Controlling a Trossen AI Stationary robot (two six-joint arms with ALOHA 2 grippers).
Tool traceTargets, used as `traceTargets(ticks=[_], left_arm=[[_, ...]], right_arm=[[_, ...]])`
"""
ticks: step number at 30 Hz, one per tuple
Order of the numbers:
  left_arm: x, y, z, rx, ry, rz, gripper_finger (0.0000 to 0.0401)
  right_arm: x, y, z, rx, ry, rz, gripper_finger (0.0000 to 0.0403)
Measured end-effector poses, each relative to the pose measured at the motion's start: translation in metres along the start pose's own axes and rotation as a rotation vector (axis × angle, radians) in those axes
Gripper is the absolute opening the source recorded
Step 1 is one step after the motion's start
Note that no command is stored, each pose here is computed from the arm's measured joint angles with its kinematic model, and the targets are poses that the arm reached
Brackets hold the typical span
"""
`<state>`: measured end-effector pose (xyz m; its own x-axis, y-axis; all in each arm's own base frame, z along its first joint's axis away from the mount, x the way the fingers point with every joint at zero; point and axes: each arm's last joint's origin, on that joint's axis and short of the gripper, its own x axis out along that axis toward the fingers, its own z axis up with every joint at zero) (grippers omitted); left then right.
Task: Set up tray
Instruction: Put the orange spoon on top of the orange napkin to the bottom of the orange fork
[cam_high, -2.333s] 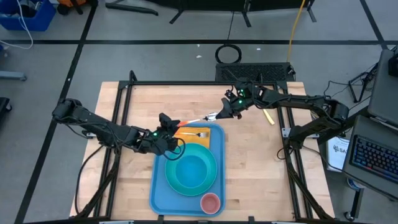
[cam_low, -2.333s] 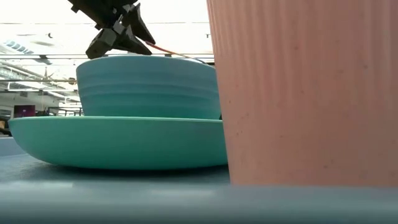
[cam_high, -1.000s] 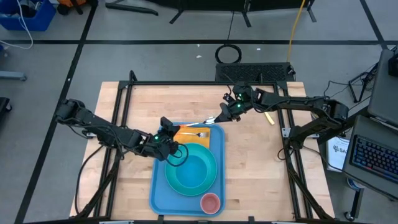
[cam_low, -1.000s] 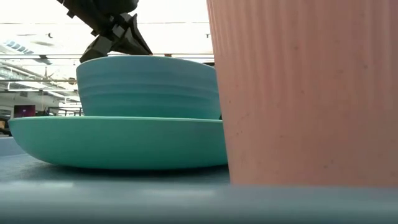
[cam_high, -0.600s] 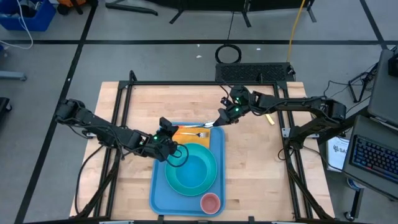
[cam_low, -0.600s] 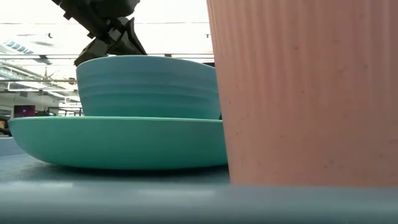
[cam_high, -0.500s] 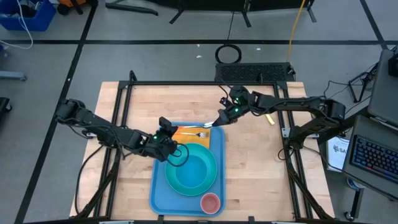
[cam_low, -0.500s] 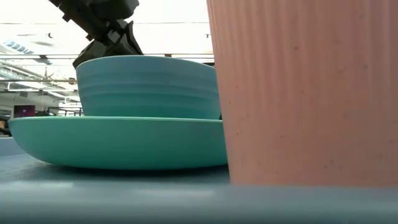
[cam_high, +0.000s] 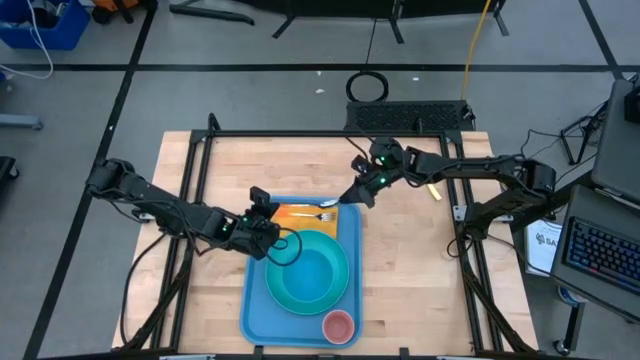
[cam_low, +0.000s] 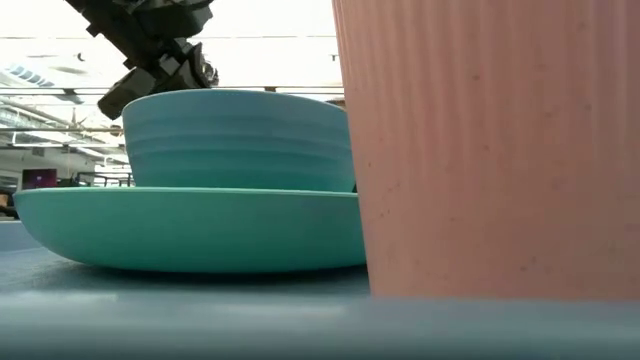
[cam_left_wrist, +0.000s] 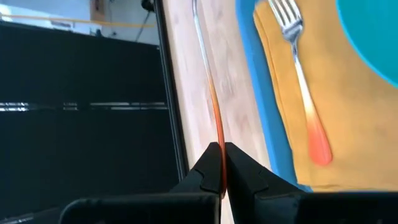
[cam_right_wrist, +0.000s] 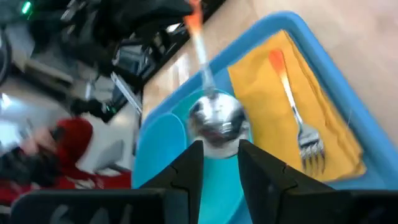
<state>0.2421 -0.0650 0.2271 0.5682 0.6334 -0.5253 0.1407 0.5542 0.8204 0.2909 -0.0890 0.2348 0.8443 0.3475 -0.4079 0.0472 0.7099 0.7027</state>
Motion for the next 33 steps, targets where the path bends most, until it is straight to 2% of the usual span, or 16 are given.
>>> traceTargets(ticks=[5, 10, 12, 15, 18, 25, 33], left_arm=[[-0.001, 0.0, -0.003, -0.017, 0.016, 0.0, 0.0005], [-0.003, 0.002, -0.006, -0.026, 0.023, 0.005, 0.0005], [-0.002, 0.001, -0.007, -0.011, 0.03, 0.005, 0.0005], [-0.003, 0.002, -0.008, -0.021, 0.024, 0.014, 0.0005], [-0.003, 0.002, -0.008, -0.01, 0.031, 0.025, 0.0005], [-0.003, 0.002, -0.008, -0.009, 0.025, 0.018, 0.0005], [-0.003, 0.002, -0.008, 0.013, 0.037, 0.036, 0.0005]], right_arm=[[0.002, 0.002, -0.001, -0.292, 0.004, 0.008, 0.0088], [0.009, 0.01, -0.006, -0.691, 0.013, 0.006, 0.0088], [0.014, 0.015, -0.01, -0.859, 0.019, -0.039, 0.0088], [0.022, 0.023, -0.015, -1.073, 0.032, -0.18, 0.0088], [0.028, 0.028, -0.02, -1.188, 0.052, -0.323, 0.0088], [0.033, 0.034, -0.027, -1.331, 0.124, -0.523, 0.0084], [0.039, 0.045, -0.036, -1.486, 0.176, -0.578, 0.0054]])
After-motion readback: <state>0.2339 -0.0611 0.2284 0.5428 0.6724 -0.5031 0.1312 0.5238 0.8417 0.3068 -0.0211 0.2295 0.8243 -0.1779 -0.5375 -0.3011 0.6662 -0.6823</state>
